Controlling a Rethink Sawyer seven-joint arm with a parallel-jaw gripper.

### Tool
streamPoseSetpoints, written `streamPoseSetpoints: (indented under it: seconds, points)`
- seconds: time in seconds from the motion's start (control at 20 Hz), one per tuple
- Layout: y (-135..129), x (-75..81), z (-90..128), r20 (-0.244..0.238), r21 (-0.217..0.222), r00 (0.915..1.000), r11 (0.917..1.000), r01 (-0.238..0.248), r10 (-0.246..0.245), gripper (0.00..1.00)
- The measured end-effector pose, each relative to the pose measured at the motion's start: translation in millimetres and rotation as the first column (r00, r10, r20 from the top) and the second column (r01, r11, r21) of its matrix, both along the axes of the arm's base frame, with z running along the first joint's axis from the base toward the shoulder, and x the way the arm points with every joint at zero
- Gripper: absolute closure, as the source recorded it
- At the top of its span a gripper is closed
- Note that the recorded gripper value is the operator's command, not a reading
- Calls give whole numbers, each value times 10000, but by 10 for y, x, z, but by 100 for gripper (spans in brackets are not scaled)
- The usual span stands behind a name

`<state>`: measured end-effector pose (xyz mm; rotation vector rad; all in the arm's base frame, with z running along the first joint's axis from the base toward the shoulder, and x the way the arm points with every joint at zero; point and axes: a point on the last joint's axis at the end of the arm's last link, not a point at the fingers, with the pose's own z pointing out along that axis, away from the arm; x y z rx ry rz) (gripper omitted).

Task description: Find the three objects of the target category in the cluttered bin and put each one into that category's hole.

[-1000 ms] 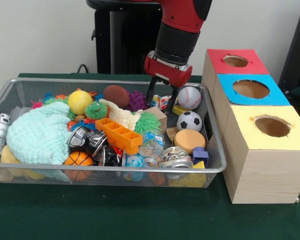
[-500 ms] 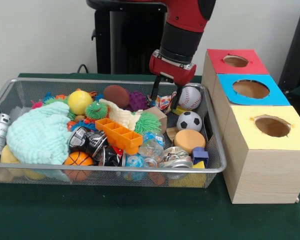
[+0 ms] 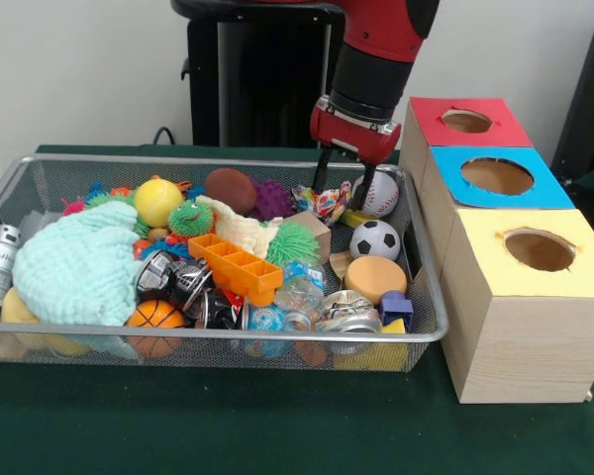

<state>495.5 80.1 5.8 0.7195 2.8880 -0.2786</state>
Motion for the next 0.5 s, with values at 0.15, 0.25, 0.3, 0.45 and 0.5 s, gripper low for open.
streamPoseSetpoints:
  seconds: [0.15,0.25,0.3,0.45,0.5]
  points:
    - [106,-32,-12,-43,43,9999,9999,-135,136,0]
    - [174,-54,-23,-77,89,9997,9997,-215,216,0]
    - [211,-68,-31,-103,122,9996,9996,-250,252,0]
    - [273,-94,-40,-135,166,9995,9994,-290,293,0]
    - [275,-92,-39,-132,169,9995,9995,-279,281,0]
